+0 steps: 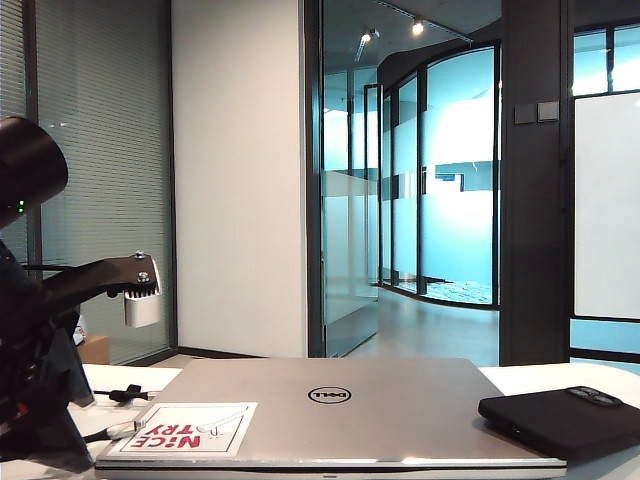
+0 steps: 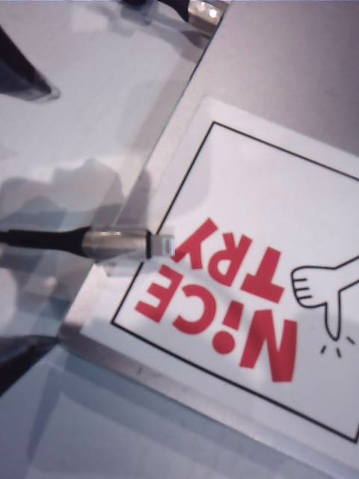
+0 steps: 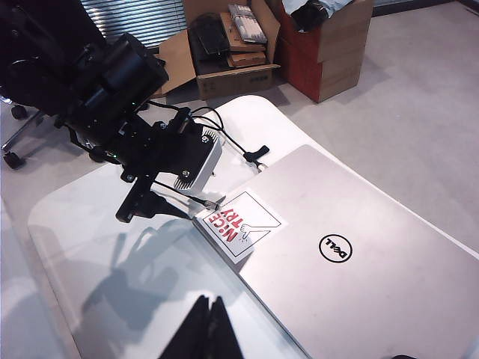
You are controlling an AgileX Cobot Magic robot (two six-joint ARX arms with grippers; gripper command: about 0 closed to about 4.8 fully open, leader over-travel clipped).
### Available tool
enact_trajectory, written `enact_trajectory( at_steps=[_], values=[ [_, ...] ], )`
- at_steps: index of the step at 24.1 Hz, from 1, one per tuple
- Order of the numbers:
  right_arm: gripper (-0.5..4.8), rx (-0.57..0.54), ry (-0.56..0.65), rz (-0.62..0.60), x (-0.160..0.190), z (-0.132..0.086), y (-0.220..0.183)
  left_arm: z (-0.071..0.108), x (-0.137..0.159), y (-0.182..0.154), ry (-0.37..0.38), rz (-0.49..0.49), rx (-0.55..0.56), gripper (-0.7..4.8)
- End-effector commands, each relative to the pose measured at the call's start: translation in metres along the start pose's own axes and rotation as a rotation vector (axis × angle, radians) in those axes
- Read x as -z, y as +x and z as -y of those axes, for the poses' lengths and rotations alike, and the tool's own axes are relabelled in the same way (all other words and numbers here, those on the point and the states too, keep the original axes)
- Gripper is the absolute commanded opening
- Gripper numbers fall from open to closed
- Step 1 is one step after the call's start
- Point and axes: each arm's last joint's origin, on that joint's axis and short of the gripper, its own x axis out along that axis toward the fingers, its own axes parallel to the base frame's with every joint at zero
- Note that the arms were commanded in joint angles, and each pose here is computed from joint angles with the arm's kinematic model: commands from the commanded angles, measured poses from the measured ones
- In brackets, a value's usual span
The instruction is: Pick up the charging cable and the phone, plug the charging cable into the charging port on the phone, and finally place them back on the table.
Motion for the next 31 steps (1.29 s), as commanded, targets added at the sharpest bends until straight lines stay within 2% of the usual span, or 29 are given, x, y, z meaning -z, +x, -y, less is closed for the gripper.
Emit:
enact_trajectory(
  at_steps=[1,11,18,22,24,31],
  values=[
    [-0.02,-0.002,-0.005,0.027,-0.004,0.000,-0.002,-0.006,-0.006,-0.001,0.012,0.052,-0.053,3.95],
    [-0.02,-0.002,-0.005,0.027,-0.004,0.000,-0.002,-0.005,-0.003,0.003,0.007,0.035,-0.040,3.95],
    [-0.01,-0.002,-0.004,0.027,-0.004,0.000,-0.001,-0.013,0.015,0.000,-0.063,-0.023,-0.039,3.98],
    [-0.02,-0.002,-0.005,0.027,-0.004,0.000,-0.001,-0.012,0.013,0.000,-0.054,-0.017,-0.037,4.13],
    [-0.02,-0.002,-0.004,0.027,-0.004,0.000,-0.001,-0.009,0.009,0.001,-0.038,-0.010,-0.027,4.40],
    [-0.02,-0.002,-0.005,0.027,-0.004,0.000,-0.002,-0.008,0.008,0.001,-0.036,-0.010,-0.027,4.39]
  ],
)
